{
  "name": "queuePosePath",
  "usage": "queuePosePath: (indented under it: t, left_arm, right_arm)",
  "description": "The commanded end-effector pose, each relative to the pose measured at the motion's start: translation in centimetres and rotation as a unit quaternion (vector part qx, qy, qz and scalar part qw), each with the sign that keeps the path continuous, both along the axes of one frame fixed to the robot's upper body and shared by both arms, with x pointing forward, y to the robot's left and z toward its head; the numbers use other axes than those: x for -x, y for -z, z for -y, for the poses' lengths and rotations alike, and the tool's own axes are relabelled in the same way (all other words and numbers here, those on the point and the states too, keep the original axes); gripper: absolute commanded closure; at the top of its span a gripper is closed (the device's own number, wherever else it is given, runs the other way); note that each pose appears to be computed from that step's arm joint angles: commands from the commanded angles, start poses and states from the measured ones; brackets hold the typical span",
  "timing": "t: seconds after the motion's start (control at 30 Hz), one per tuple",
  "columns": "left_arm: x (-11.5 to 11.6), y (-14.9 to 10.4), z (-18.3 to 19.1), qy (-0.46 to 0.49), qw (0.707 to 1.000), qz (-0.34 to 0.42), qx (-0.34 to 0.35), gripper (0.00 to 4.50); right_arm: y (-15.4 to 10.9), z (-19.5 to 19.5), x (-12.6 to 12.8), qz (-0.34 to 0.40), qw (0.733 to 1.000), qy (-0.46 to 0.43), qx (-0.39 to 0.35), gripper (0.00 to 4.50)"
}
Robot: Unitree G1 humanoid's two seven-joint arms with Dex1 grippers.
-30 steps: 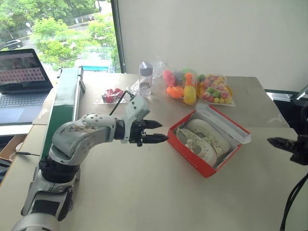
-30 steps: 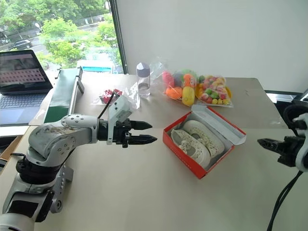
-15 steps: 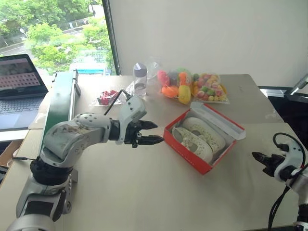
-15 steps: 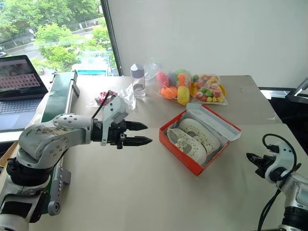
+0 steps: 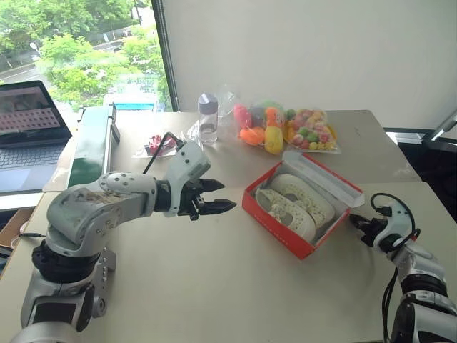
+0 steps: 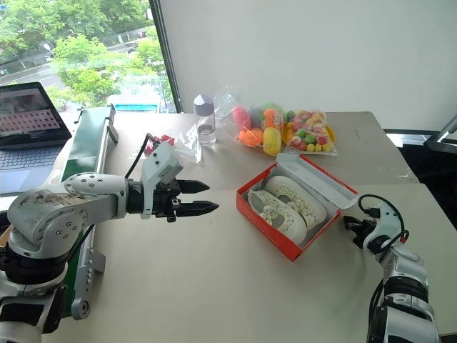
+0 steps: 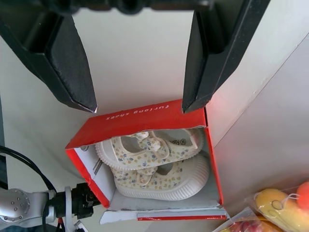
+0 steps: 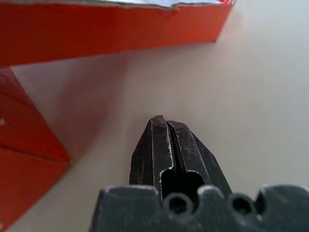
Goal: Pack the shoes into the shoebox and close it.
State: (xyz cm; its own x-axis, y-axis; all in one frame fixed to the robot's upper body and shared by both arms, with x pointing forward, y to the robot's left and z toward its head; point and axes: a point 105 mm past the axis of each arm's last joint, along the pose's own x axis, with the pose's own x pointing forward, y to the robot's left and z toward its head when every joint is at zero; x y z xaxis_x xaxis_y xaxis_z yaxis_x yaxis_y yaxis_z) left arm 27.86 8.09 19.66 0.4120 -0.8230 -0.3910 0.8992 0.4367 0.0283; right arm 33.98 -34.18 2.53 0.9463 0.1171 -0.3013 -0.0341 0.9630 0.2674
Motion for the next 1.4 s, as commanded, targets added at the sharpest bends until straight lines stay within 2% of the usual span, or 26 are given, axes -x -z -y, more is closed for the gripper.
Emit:
queuePosePath:
  t: [0.03,0.17,0.3,0.57,0.73,0.83,0.93,1.17,1.3,1.4]
  left_arm:
    - [-0.1,-1.6,-0.1,0.0,1.0,0.027,0.002,1.52]
    - [-0.1,-1.7,0.1,-0.001,1.0,0.028,0.001,1.52]
    - [0.0,-1.8,0.4,0.003,1.0,0.029,0.002,1.52]
    - [-0.1,-1.9,-0.1,-0.004,1.0,0.031,-0.005,1.52]
    - [-0.4,-1.9,-0.3,-0.01,0.999,0.033,-0.01,1.52]
    - [-0.5,-1.9,-0.3,-0.011,0.999,0.033,-0.01,1.52]
    - [-0.6,-2.0,-0.3,-0.013,0.999,0.037,-0.006,1.52]
    - [-1.2,-2.7,-0.2,-0.022,0.999,0.048,0.006,1.52]
    - [-0.8,-2.0,-0.3,-0.02,0.999,0.04,0.0,1.52]
    - [-0.4,-1.4,-0.5,-0.015,0.999,0.032,-0.011,1.52]
  right_arm:
    - [-1.9,0.0,-1.0,0.062,0.997,0.013,-0.046,4.39]
    - [-2.5,-0.2,-1.5,0.092,0.992,0.022,-0.084,4.39]
    - [-4.4,-0.5,-2.1,0.141,0.98,0.014,-0.137,4.39]
    - [-8.1,-1.7,-1.7,0.221,0.946,-0.066,-0.228,4.39]
    - [-9.8,-4.3,-0.5,0.217,0.925,-0.17,-0.262,4.39]
    - [-10.2,-5.0,0.2,0.203,0.921,-0.2,-0.266,4.39]
    - [-11.5,-5.9,1.7,0.196,0.905,-0.255,-0.278,4.39]
    - [-13.1,-7.6,2.3,0.176,0.901,-0.302,-0.256,4.39]
    - [-13.9,-11.2,1.3,0.144,0.907,-0.352,-0.183,4.39]
    - [-13.1,-13.8,0.8,0.101,0.909,-0.386,-0.117,4.39]
